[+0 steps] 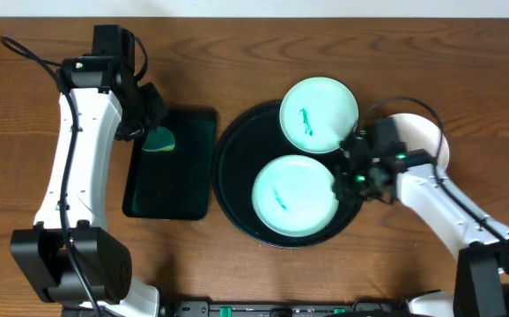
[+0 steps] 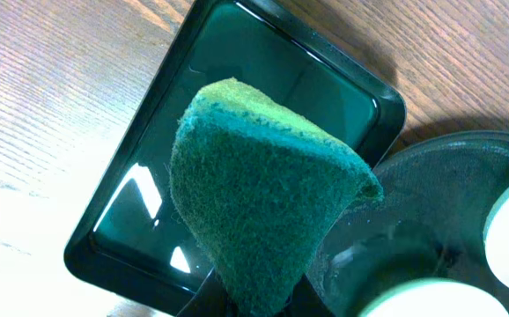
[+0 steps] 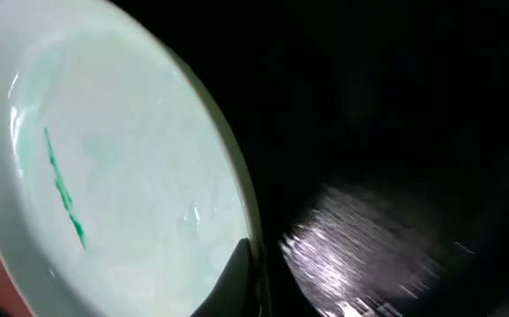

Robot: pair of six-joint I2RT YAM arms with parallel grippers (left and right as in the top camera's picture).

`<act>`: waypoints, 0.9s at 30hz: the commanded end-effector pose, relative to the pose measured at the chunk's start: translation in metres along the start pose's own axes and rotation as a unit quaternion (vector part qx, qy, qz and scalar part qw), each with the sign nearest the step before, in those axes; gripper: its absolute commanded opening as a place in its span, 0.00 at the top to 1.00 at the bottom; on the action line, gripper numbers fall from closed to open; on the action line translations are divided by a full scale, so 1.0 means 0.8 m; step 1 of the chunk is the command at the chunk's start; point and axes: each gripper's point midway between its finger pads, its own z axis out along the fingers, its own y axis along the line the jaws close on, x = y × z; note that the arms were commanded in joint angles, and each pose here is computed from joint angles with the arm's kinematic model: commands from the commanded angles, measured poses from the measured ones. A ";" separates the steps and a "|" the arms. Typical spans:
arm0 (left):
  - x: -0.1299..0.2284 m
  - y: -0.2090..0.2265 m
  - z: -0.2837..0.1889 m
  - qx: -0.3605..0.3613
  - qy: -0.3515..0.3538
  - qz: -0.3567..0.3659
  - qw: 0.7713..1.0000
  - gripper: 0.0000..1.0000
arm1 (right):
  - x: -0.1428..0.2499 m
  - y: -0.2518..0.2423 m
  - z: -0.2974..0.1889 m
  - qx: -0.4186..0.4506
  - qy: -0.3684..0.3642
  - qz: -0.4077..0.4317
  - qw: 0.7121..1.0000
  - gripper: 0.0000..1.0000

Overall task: Clean dirty plates on tray and stack at the side
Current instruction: 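Release the white plate and grasp the lower green plate rim with right gripper, then move the left gripper with sponge onto the green plate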

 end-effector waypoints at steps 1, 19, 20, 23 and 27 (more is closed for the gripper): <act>0.000 0.006 0.002 -0.011 0.000 -0.002 1.000 0.93 | -0.013 0.021 0.007 0.029 -0.033 0.101 0.994 0.99; 0.014 0.013 0.021 -0.021 0.020 -0.004 1.000 0.93 | -0.023 0.050 0.067 0.030 0.003 0.053 0.998 0.64; 0.017 0.011 0.022 -0.015 0.027 -0.005 1.000 0.93 | -0.024 0.051 0.072 0.032 0.017 0.043 0.998 0.65; 0.025 -0.004 0.022 0.011 0.041 0.000 0.999 0.93 | -0.027 0.058 0.085 0.028 0.056 0.014 0.998 0.79; 0.042 -0.021 0.023 0.013 0.052 0.026 0.998 0.93 | -0.032 0.059 0.089 0.033 0.070 0.007 0.997 0.99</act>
